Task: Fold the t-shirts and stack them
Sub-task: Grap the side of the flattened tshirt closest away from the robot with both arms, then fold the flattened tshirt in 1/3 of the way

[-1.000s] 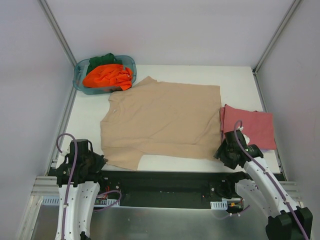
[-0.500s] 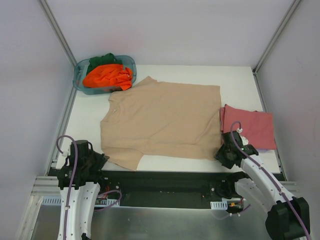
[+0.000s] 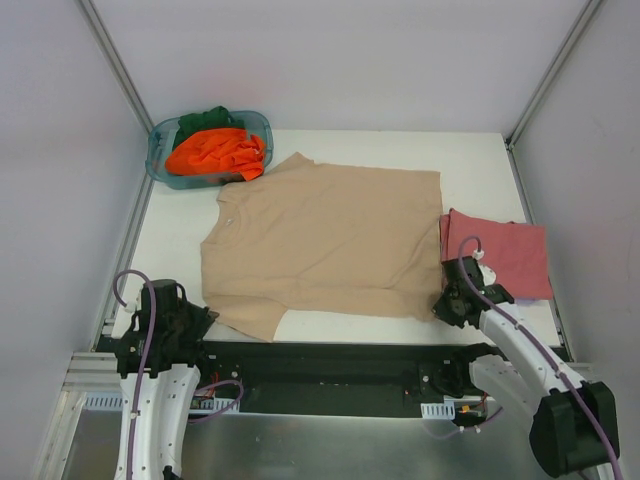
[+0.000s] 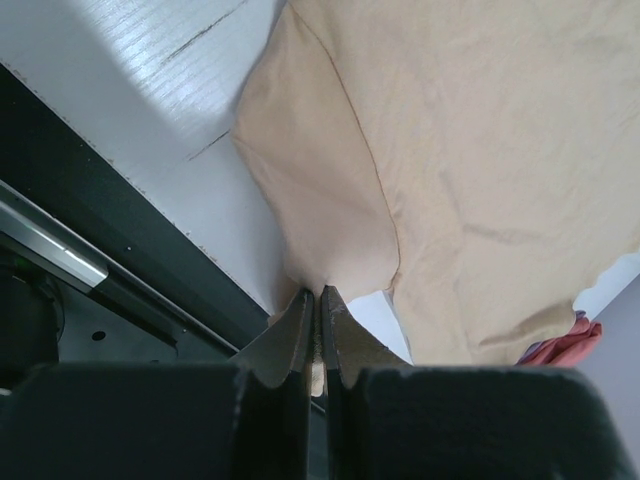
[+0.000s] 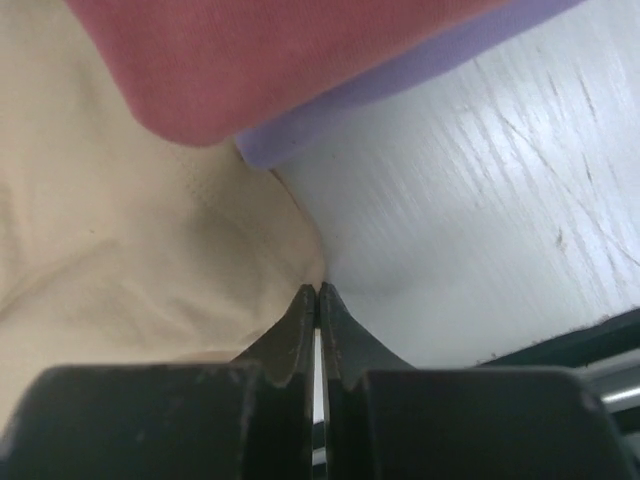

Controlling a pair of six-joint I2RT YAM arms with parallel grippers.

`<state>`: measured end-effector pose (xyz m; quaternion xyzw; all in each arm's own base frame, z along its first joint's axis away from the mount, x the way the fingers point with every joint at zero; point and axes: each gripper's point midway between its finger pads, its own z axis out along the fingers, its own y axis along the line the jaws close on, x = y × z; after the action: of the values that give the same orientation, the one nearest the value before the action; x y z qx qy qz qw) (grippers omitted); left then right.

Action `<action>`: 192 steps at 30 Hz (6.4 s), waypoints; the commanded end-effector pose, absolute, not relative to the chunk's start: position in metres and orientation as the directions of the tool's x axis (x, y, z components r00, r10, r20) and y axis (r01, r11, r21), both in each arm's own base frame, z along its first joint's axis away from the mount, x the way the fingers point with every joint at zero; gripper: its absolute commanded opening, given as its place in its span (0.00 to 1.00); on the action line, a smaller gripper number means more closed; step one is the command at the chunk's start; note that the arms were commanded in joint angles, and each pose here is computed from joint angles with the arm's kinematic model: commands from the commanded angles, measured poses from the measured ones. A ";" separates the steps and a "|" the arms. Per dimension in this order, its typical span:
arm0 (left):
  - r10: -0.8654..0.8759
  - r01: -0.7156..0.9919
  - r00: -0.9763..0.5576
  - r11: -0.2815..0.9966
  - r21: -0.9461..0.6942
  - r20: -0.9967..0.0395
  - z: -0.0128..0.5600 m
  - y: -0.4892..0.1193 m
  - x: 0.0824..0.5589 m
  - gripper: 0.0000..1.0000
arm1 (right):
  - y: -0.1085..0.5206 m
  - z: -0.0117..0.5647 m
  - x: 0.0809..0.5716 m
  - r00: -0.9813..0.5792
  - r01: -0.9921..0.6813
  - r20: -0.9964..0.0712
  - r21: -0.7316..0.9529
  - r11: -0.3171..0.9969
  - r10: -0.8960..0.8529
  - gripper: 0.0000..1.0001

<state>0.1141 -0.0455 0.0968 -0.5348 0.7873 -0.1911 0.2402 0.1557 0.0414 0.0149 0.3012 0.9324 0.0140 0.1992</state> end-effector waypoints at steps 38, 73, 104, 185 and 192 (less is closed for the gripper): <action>-0.927 -0.599 -0.304 0.364 -0.713 -0.219 0.157 -0.051 0.189 0.00 | 0.023 0.121 0.152 -0.760 0.485 -0.445 0.096 0.869 0.473 0.01; -0.619 -0.348 -0.662 0.753 -0.558 -0.422 0.120 -0.091 0.432 0.38 | 0.009 0.111 0.341 -0.711 0.500 -0.544 0.054 0.865 0.445 0.23; -0.716 -0.668 -0.651 0.698 -0.260 -0.250 0.009 -0.044 0.272 0.99 | 0.127 0.032 0.246 -0.955 0.065 -0.269 0.214 0.975 0.123 0.96; -0.130 -0.070 -0.984 0.910 -0.408 -0.123 0.050 -0.211 0.263 0.13 | 0.100 0.037 0.158 -0.932 0.134 -0.303 0.217 0.967 0.198 0.96; -0.126 -0.009 -0.962 0.902 -0.432 -0.241 0.083 -0.221 0.294 0.65 | 0.099 0.039 0.160 -0.930 0.134 -0.308 0.217 0.967 0.198 0.96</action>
<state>0.2698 -0.2151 0.0529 -0.0531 0.9735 -0.2077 0.0797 0.1583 0.1041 0.0329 0.0863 0.9780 0.1057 0.1580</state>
